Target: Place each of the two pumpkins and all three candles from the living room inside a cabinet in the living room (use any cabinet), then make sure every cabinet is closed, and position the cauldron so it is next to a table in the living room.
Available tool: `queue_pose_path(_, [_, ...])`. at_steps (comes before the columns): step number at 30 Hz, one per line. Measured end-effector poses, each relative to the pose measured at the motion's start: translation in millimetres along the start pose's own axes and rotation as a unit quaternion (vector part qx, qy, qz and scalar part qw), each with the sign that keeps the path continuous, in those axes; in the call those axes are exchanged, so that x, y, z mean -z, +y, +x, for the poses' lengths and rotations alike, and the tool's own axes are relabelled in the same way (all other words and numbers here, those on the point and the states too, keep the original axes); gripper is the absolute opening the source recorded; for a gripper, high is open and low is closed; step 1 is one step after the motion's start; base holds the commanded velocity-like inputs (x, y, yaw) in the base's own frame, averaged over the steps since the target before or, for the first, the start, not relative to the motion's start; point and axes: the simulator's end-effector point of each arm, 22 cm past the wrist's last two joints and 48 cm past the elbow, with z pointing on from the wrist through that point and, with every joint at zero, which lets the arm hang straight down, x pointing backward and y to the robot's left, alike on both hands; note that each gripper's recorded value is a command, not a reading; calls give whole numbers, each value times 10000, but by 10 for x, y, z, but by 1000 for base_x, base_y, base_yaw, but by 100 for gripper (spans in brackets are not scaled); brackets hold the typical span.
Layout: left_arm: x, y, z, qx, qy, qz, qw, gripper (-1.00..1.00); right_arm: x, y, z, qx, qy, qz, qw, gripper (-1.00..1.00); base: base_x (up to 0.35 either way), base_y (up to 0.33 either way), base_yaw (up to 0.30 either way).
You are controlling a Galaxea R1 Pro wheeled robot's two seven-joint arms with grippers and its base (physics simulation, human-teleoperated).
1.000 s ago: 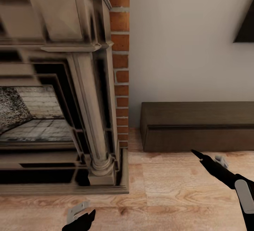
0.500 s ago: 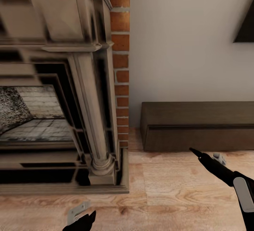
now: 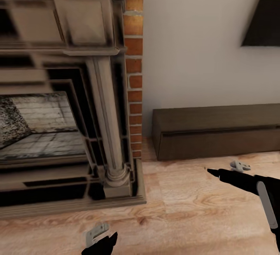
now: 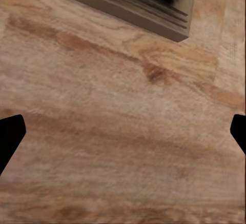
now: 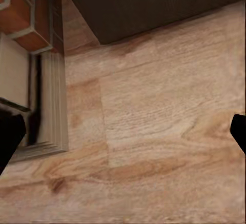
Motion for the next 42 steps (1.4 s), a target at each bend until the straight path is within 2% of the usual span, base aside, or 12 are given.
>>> queue_pose_path(3, [-3, -190, 50, -132, -1, 90, 9999, 100, 37, -211, 25, 299, 116, 474, 9984, 100, -160, 299, -294])
queue_pose_path(4, [-101, -499, 160, -353, 231, 225, 9989, 100, 70, -336, 28, 470, 171, 755, 9959, 100, -187, 286, -297])
queue_pose_path(7, [-389, -842, 249, -646, 563, 276, 9959, 100, 116, -331, -33, 555, 99, 808, 9951, 100, -198, 277, -297])
queue_pose_path(12, [-593, -1295, 94, -1075, 718, 423, 9907, 100, 193, -303, -4, 661, 53, 835, 9943, 100, -208, 265, -298])
queue_pose_path(14, [-618, -1449, -16, -1190, 726, 494, 9890, 100, 204, -300, 7, 674, 56, 839, 9942, 100, -227, 200, -298])
queue_pose_path(16, [-752, -1722, -436, -1364, 667, 560, 9868, 100, 222, -408, 82, 682, 203, 1029, 9921, 100, -160, 89, -298])
queue_pose_path(20, [-791, -1755, -427, -1276, 679, 573, 9878, 100, 135, -600, 309, 631, 542, 1247, 9887, 100, -53, 29, -298])
queue_pose_path(23, [-823, -1686, -426, -1024, 423, 543, 9924, 100, 61, -698, 482, 564, 782, 1355, 9861, 100, -12, 7, -298])
queue_pose_path(24, [-832, -1655, -463, -902, 242, 520, 9943, 100, 42, -807, 578, 580, 926, 1560, 9817, 100, -5, 3, -298])
queue_pose_path(27, [-814, -1678, -442, -914, 98, 530, 9944, 100, 69, -987, 647, 655, 1050, 1956, 9728, 100, -3, 1, -298])
queue_pose_path(29, [-826, -1615, -355, -1061, 125, 387, 9935, 100, 92, -1052, 650, 707, 1069, 2124, 9688, 100, 0, 0, -298])
queue_pose_path(42, [-832, -1549, -336, -1034, 211, 324, 9939, 100, 147, -924, 499, 798, 820, 2118, 9706, 100, 0, 0, -298])
